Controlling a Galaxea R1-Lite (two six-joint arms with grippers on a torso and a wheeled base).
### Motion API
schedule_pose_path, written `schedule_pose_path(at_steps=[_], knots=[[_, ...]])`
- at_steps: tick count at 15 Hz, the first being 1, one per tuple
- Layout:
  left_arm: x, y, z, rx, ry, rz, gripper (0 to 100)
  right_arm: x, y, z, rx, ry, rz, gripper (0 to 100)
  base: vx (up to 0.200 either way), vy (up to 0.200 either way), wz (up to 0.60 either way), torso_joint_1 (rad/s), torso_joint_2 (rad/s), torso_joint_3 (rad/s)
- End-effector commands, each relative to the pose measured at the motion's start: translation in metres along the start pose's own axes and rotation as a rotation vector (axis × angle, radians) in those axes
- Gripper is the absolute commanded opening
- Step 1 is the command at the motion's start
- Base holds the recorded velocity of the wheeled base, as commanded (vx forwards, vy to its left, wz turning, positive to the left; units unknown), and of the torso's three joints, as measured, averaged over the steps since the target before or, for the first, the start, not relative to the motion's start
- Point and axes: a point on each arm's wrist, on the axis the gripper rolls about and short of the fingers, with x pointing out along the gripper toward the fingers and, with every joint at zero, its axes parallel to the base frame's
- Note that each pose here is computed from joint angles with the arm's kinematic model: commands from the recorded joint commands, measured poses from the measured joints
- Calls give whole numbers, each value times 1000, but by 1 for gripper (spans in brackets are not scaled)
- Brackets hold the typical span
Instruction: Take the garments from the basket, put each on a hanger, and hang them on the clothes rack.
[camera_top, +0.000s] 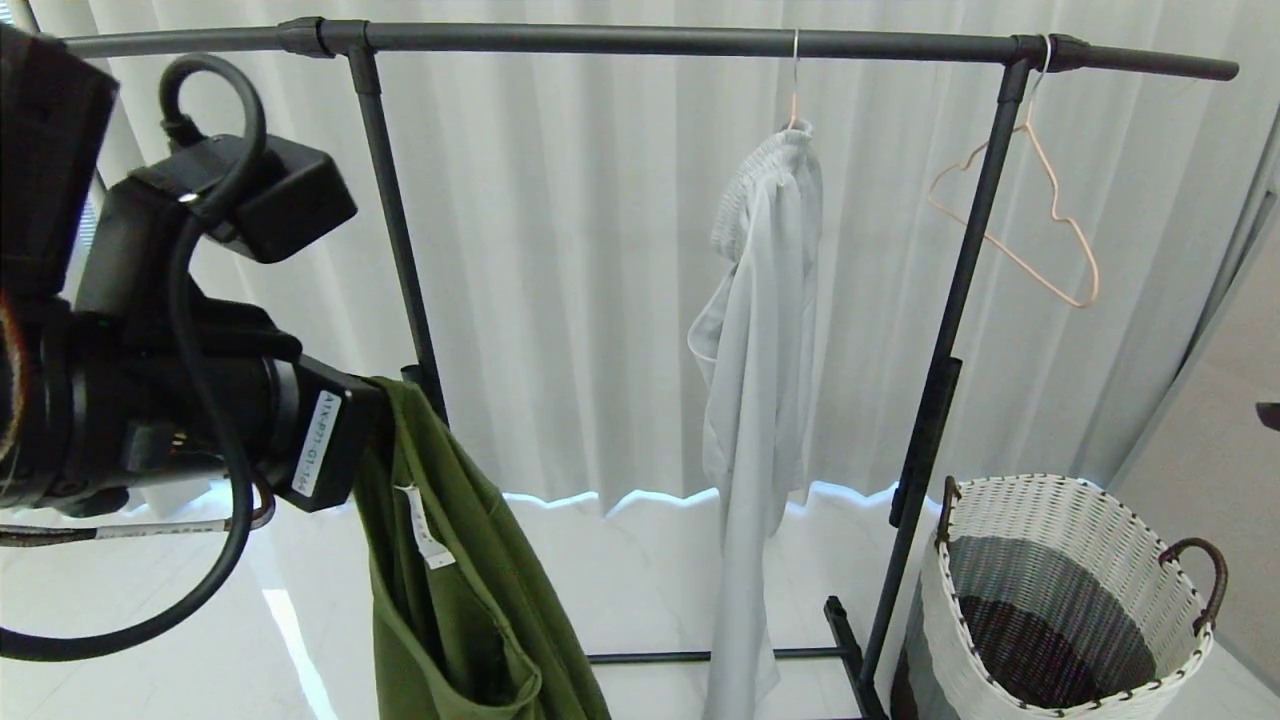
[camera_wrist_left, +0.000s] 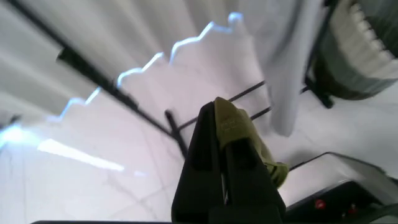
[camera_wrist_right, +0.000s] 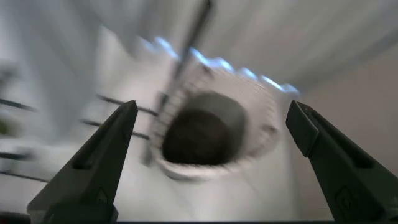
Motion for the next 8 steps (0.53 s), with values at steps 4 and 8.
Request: schedule_pose_path(at_steps=[4,8], knots=[[-5,12,-18,-38,-20,61,0,17,-2,-17,-31,113,-95,100,0,0,0,0,0,0],[-5,12,-18,-35,-22,61,0,21,-1,-16,-5,92,-96,100,0,0,0,8,-49,-38]])
